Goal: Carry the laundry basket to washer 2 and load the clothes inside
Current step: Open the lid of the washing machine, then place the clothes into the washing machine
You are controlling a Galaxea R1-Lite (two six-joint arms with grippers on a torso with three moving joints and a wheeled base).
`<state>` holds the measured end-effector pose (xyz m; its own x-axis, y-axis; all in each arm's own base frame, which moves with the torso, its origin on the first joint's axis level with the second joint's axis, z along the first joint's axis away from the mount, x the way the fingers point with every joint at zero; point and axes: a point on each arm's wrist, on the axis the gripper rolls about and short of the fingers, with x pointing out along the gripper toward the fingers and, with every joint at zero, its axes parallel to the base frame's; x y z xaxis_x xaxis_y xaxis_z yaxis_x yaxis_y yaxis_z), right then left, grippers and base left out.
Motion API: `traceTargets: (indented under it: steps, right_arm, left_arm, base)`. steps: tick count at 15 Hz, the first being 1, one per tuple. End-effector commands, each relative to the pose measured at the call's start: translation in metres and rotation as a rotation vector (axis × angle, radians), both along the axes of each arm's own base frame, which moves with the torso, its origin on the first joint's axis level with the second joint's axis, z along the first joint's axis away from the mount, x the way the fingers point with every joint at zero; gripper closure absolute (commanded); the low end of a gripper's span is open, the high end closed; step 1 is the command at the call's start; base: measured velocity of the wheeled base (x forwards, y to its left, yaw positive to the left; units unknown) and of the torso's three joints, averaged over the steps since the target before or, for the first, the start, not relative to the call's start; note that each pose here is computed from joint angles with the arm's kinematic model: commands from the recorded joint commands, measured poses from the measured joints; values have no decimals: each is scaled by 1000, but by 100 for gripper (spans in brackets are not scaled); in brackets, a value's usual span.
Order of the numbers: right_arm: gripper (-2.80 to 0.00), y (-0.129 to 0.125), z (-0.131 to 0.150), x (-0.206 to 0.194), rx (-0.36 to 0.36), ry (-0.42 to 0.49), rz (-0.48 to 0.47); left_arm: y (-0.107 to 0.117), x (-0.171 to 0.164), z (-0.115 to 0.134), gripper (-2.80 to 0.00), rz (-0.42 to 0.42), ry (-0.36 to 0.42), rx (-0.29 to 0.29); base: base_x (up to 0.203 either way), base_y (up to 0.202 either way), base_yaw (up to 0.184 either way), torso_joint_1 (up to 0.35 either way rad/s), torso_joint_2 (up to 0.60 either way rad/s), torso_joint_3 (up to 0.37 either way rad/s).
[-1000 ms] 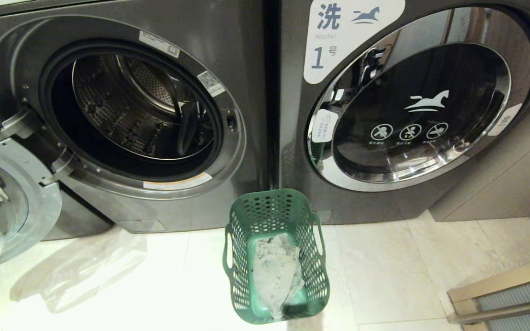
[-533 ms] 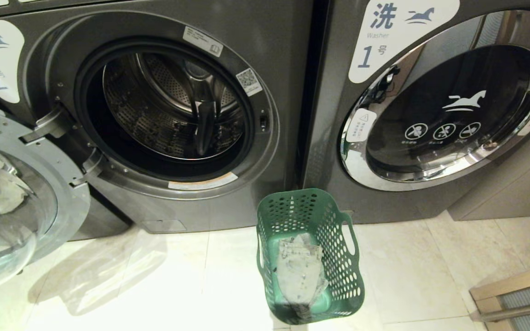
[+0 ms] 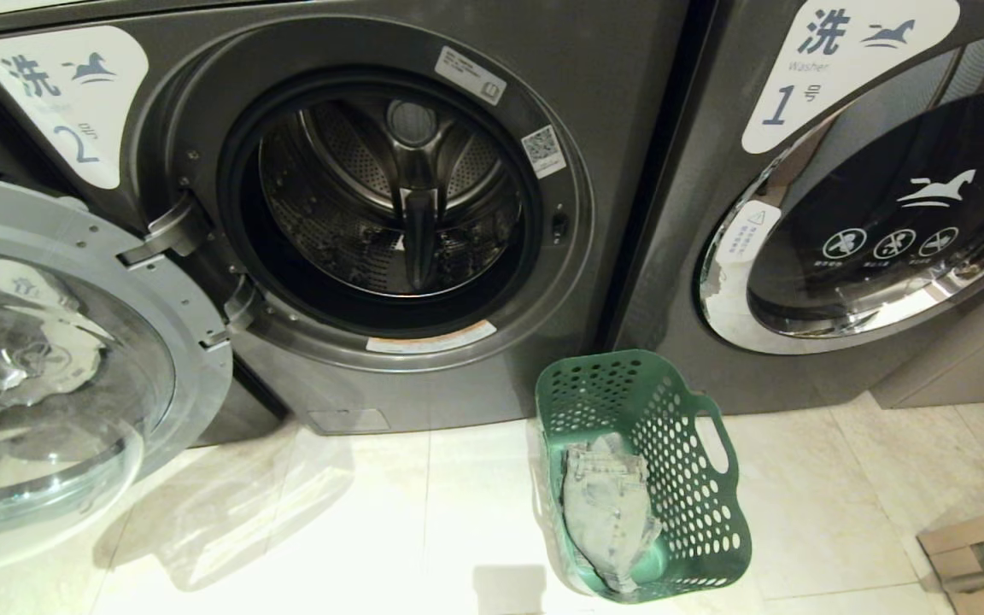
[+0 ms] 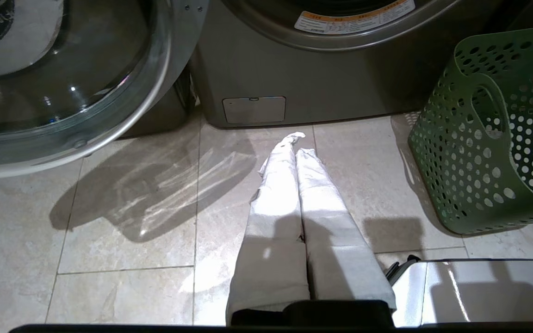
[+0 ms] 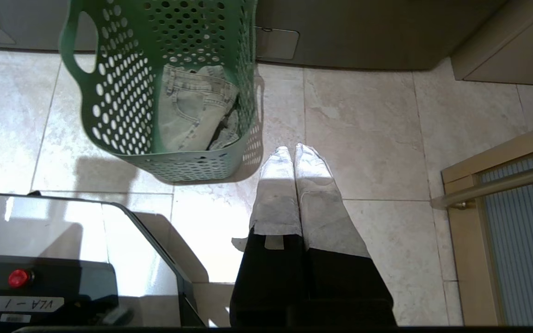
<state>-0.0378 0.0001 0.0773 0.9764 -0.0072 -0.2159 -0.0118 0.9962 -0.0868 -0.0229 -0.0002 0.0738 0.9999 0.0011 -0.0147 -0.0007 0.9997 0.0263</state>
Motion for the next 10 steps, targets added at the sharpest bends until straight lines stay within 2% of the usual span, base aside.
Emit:
traceTargets:
  steps: [1,3,10]
  right_arm:
    - [0,0,0,0,-1,3,2]
    - [0,0,0,0,0,3,3]
    - [0,0,0,0,0,3,1]
  left_arm:
    - [0,0,0,0,0,2,3]
    - [0,0,0,0,-1,2,7]
    - [0,0,0,0,-3,2,13]
  base:
    - [0,169,0,1,1,8]
    - [0,94,-3,-1,2,5]
    - [0,0,0,0,0,0]
